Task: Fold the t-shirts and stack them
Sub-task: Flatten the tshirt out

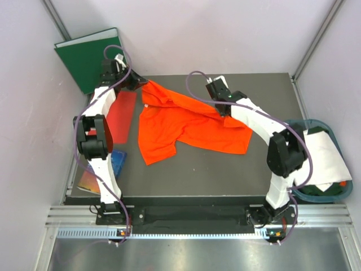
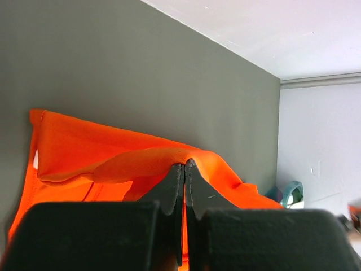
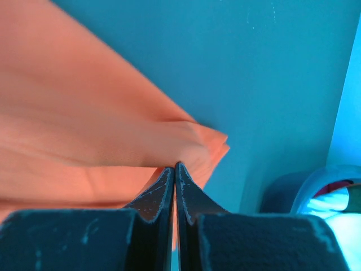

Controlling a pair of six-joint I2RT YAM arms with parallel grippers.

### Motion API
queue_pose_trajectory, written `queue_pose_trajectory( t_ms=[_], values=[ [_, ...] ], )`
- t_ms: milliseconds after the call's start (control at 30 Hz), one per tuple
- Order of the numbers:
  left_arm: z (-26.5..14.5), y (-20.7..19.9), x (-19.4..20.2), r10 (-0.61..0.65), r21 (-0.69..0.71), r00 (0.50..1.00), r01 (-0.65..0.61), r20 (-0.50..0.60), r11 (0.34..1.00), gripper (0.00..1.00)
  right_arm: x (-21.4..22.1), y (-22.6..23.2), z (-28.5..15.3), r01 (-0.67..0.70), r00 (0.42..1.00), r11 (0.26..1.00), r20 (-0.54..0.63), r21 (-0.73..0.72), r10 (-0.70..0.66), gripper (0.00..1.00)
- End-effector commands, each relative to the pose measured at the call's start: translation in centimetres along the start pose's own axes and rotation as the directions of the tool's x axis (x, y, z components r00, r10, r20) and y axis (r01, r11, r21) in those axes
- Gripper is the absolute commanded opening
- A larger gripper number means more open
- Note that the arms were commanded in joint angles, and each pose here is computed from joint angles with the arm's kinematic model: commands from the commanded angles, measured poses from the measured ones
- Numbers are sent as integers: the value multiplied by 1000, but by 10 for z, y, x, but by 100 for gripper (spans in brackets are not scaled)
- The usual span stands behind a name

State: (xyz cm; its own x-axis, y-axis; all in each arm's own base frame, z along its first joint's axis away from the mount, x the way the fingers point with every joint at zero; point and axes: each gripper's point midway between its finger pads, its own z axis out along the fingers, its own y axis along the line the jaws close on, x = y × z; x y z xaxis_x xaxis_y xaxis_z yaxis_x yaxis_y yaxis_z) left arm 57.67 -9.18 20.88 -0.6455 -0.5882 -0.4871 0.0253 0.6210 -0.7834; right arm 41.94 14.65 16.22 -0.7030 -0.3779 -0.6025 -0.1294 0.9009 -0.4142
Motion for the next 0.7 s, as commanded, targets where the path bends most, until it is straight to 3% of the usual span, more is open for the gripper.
queue_pose_trajectory(
  t_ms=[0, 267, 367, 400, 433, 500, 600, 667],
  values=[
    [-5, 0, -5, 19, -6, 1000, -19, 11, 1000, 0, -14, -22, 45, 8, 1000, 996, -2, 88, -8, 0],
    [1, 6, 0, 13, -6, 1000, -14, -21, 1000, 0, -47, -50, 99, -27, 1000, 972, -7, 234, 29, 0],
    [2, 7, 3, 7, 1, 999, -7, -35, 1000, 0, -47, -69, 109, -66, 996, 949, -36, 308, 80, 26],
    [3, 8, 4, 8, 0, 999, -8, -39, 1000, 0, -44, -73, 110, -94, 993, 941, -41, 324, 113, 42],
    [3, 8, 4, 8, 0, 999, -8, -39, 1000, 0, -45, -77, 107, -109, 991, 937, -38, 331, 128, 47],
    [4, 11, 6, 4, -1, 999, -4, -48, 1000, 0, -40, -78, 102, -143, 986, 936, -34, 322, 162, 55],
    [7, 12, 9, -2, 1, 998, 2, -57, 1000, 0, -37, -77, 83, -229, 972, 938, 1, 259, 237, 57],
    [8, 13, 10, -4, 5, 998, 5, -62, 1000, 0, -38, -65, 68, -316, 949, 941, 15, 122, 316, 61]
  ],
)
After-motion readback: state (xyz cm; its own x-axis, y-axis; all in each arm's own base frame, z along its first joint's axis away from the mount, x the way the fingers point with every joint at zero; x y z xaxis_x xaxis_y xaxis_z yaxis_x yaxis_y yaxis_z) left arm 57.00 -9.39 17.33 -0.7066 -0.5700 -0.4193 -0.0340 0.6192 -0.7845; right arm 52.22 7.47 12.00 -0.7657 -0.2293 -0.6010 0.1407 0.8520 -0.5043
